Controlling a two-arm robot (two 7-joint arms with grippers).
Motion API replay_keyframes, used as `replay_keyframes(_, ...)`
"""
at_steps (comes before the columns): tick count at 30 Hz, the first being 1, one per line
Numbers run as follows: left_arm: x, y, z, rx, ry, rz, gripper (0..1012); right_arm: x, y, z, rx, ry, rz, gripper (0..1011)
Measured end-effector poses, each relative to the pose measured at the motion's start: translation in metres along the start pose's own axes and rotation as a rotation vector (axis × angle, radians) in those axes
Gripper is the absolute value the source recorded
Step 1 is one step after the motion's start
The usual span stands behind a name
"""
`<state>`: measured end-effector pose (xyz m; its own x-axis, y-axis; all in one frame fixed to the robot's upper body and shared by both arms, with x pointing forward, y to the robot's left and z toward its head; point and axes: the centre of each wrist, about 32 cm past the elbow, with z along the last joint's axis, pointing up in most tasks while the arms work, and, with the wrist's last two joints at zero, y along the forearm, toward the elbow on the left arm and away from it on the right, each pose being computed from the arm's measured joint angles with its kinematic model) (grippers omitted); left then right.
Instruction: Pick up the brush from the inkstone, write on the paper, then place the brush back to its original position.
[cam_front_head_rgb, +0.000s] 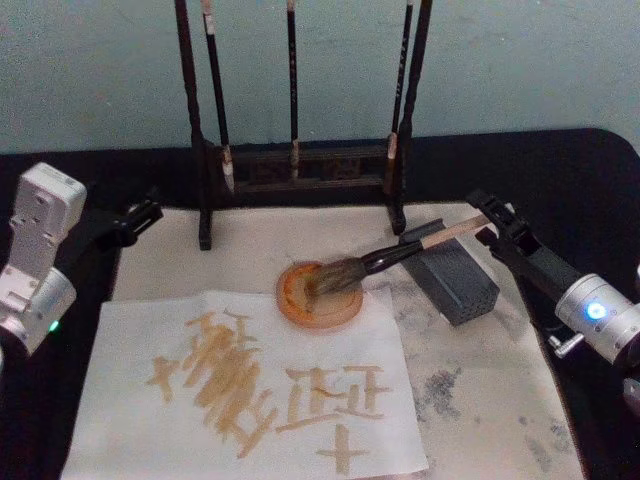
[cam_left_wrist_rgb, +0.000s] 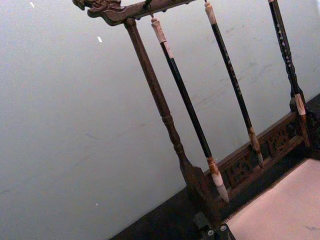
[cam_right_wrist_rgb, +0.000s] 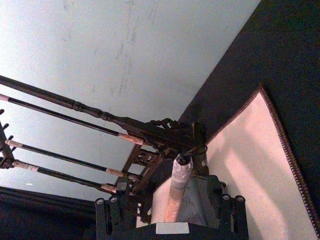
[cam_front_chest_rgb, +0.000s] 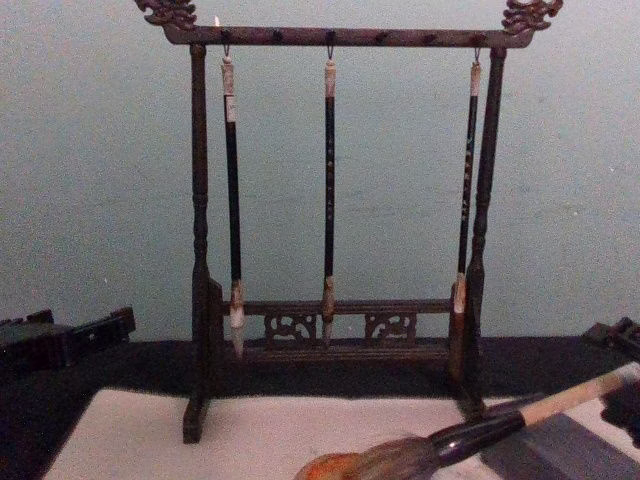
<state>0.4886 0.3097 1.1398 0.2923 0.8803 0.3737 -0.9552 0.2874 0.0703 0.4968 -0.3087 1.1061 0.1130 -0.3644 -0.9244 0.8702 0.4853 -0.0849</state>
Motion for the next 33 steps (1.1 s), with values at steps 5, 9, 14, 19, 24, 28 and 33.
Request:
replay_keyframes(5,0.0000,0.0000,0.0000,0.000,0.000,0.000,1002,0.0000,0.0001,0.0001,0.000,0.000,0.002,1001)
replay_keyframes(9,0.0000,0.0000,0.0000,0.000,0.000,0.000,1002,0.0012,0.0015,0.0010,0.000,0.000,0.002,1001)
replay_keyframes(14,0.0000,0.0000,0.0000,0.000,0.000,0.000,1002,0.0029,0.0032,0.0021,0.002,0.001,0.005,1001)
replay_keyframes(19,0.0000,0.0000,0.0000,0.000,0.000,0.000,1002,0.0036,0.0048,0.0035,0.006,-0.003,0.006,1001)
replay_keyframes(24,0.0000,0.0000,0.0000,0.000,0.000,0.000,1002,0.0037,0.0049,0.0038,0.009,-0.008,0.005,1001)
replay_keyframes(28,0.0000,0.0000,0.0000,0.000,0.000,0.000,1002,0.0037,0.0050,0.0037,0.009,-0.007,0.006,1001)
replay_keyframes(33,0.0000,0.0000,0.0000,0.000,0.000,0.000,1002,0.0036,0.0050,0.0039,0.009,-0.006,0.006,984)
